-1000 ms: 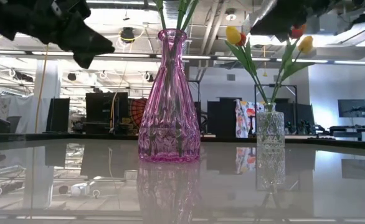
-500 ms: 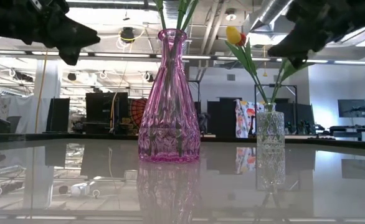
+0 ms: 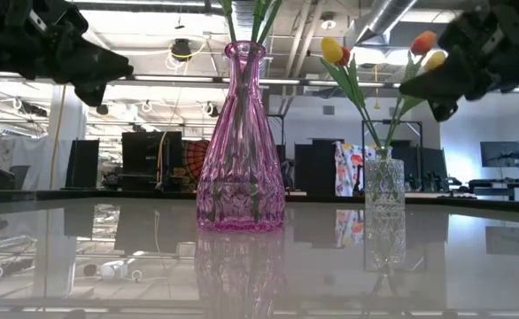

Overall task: Sort flowers into vase by color
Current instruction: Return to Home Position

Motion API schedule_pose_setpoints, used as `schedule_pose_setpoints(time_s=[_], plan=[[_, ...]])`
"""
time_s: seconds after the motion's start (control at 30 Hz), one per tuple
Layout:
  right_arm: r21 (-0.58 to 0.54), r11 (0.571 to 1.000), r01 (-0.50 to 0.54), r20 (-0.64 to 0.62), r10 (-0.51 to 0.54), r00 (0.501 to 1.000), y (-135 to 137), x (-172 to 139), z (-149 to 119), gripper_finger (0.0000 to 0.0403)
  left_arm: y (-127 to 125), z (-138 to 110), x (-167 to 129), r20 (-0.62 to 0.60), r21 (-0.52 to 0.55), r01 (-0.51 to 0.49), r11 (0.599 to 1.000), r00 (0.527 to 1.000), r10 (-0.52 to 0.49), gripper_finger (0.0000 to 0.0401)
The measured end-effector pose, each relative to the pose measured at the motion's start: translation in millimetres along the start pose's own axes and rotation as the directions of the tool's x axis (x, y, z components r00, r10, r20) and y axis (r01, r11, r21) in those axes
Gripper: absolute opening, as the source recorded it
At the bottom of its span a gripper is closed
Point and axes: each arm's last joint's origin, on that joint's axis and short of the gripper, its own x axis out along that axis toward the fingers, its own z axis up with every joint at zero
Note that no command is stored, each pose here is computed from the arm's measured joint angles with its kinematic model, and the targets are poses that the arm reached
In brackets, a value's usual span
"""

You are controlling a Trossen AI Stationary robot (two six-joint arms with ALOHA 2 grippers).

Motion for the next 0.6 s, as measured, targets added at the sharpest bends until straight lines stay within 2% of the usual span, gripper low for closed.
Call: schedule_pose_setpoints(time_s=[0.3, 0.6], plan=[[0.003, 0.998, -0.063, 0.036, 0.063, 0.997, -3, 1, -20, 0.0020, 0, -2, 0, -0.003, -0.037, 0.000, 0.999, 1.000, 0.000, 0.0067], [0.021, 0.997, -0.073, 0.058, 0.072, 0.996, -7, 0, -35, 0.0022, 0, -3, 0, -0.004, -0.074, 0.002, 0.997, 1.000, -0.002, 0.0067]])
